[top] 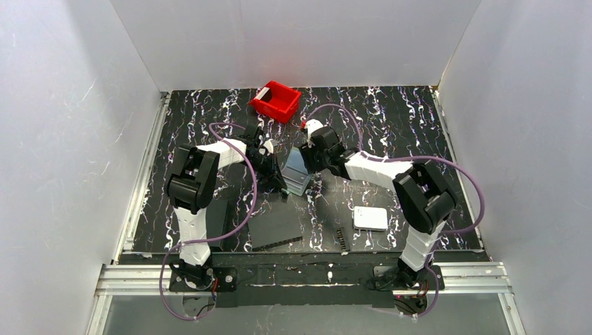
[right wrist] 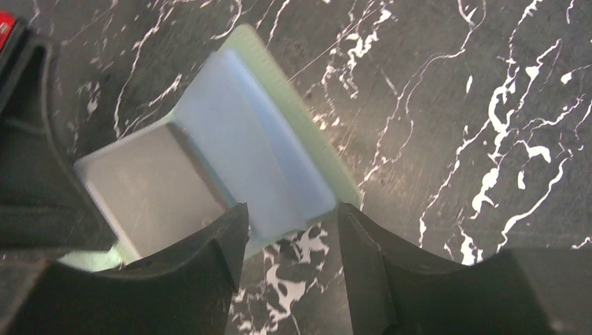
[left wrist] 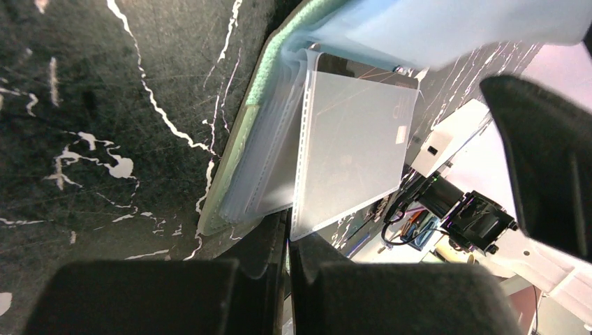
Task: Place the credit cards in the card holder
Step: Open the card holder at the center of the board, then move the storage box to the center of the board.
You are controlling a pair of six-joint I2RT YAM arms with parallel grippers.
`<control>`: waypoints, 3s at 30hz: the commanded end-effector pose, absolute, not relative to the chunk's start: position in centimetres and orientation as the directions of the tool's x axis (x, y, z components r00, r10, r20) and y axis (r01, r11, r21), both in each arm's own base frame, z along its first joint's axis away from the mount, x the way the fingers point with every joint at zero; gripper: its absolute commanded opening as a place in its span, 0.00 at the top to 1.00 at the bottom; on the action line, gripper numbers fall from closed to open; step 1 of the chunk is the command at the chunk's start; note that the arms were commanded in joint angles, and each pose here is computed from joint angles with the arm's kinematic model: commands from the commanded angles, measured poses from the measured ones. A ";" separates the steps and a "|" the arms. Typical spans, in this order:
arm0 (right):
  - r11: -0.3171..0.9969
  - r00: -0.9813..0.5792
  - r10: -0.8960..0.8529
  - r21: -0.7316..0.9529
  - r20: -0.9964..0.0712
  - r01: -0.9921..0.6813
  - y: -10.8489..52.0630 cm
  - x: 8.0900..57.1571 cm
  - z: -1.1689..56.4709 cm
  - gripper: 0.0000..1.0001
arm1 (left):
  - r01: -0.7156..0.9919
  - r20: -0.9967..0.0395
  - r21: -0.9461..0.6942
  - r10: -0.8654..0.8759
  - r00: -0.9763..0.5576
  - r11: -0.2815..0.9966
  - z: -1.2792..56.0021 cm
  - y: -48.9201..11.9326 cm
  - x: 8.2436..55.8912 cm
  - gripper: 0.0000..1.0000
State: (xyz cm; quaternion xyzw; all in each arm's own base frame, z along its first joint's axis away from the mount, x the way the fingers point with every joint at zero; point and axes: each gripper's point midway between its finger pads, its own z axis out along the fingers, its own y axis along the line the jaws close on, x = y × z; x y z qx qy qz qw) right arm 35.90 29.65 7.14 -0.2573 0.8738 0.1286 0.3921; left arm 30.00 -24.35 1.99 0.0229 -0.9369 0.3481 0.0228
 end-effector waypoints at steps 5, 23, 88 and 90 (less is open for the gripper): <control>0.918 -0.605 -0.286 -0.032 -0.743 -0.395 28.4 40.8 6.0 0.35 | -0.044 0.063 -0.595 -0.008 -0.998 0.802 1.0 -23.4 29.4 1.00; 0.874 -0.655 -0.240 0.134 -0.717 -0.468 28.5 38.1 10.3 0.23 | 0.088 -0.177 -0.736 -0.065 -0.982 0.671 13.0 -26.9 34.3 0.82; 0.737 -0.751 0.368 0.664 -0.549 -0.125 29.5 45.0 11.5 0.11 | -0.024 -0.497 -0.624 -0.420 -0.759 0.781 19.9 -16.4 53.3 0.21; 0.754 -0.708 0.410 0.651 -0.575 -0.092 30.2 47.3 11.8 0.08 | -0.037 -0.479 -0.622 -0.418 -0.772 0.782 19.6 -16.2 52.1 0.21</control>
